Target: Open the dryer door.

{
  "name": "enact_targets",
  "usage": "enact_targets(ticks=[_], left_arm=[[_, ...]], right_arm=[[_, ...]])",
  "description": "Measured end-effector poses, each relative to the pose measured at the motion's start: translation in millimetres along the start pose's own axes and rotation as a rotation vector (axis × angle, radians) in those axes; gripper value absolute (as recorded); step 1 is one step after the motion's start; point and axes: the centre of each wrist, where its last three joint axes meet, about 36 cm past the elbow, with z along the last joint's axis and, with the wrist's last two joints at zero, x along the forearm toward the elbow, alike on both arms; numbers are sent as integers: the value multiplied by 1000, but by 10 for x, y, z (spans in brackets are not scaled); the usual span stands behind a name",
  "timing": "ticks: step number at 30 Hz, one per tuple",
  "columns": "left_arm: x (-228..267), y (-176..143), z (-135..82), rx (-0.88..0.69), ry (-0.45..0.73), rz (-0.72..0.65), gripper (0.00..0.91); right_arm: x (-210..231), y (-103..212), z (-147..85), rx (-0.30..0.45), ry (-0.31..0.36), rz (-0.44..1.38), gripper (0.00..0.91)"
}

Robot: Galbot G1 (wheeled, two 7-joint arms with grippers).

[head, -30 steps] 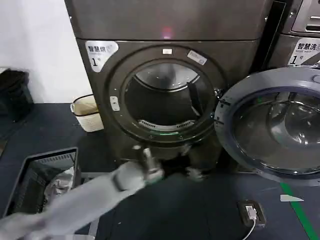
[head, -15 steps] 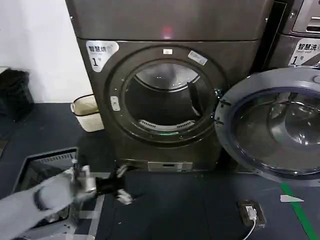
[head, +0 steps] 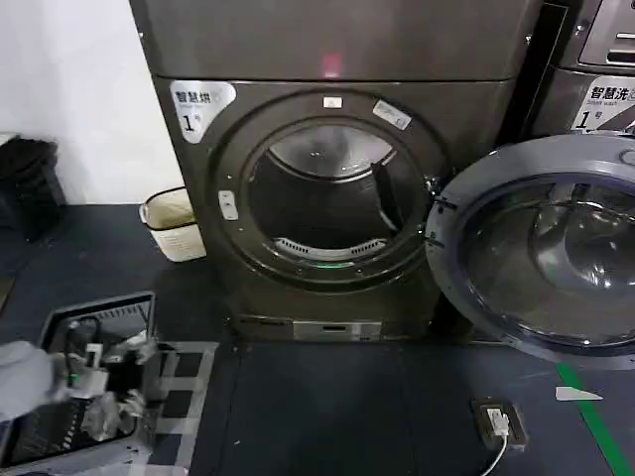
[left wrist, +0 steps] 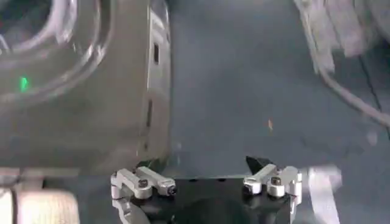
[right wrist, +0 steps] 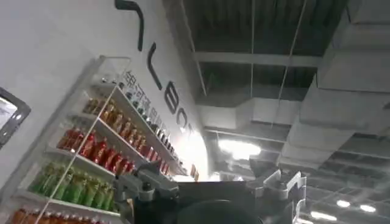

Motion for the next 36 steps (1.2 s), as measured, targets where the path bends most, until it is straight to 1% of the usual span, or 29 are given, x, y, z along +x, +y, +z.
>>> enact_targets(ticks=[6, 14, 24, 28, 31, 36], left_arm=[[131, 42, 295, -31, 107, 20, 907], [374, 102, 576, -53, 188, 44, 907], [445, 70, 750, -111, 260, 101, 907], [461, 83, 760, -124, 275, 112, 907], [471, 95, 765, -111, 273, 83, 907], [489, 101, 785, -121, 276, 88, 907]], right_arm=[[-7, -3, 9, 1, 1, 0, 907], [-5, 17, 26, -3, 3, -3, 907], [3, -16, 46, 8, 9, 6, 907], [5, -17, 52, 8, 10, 7, 907], [19, -8, 55, 7, 10, 4, 907], [32, -5, 34, 5, -3, 3, 907]])
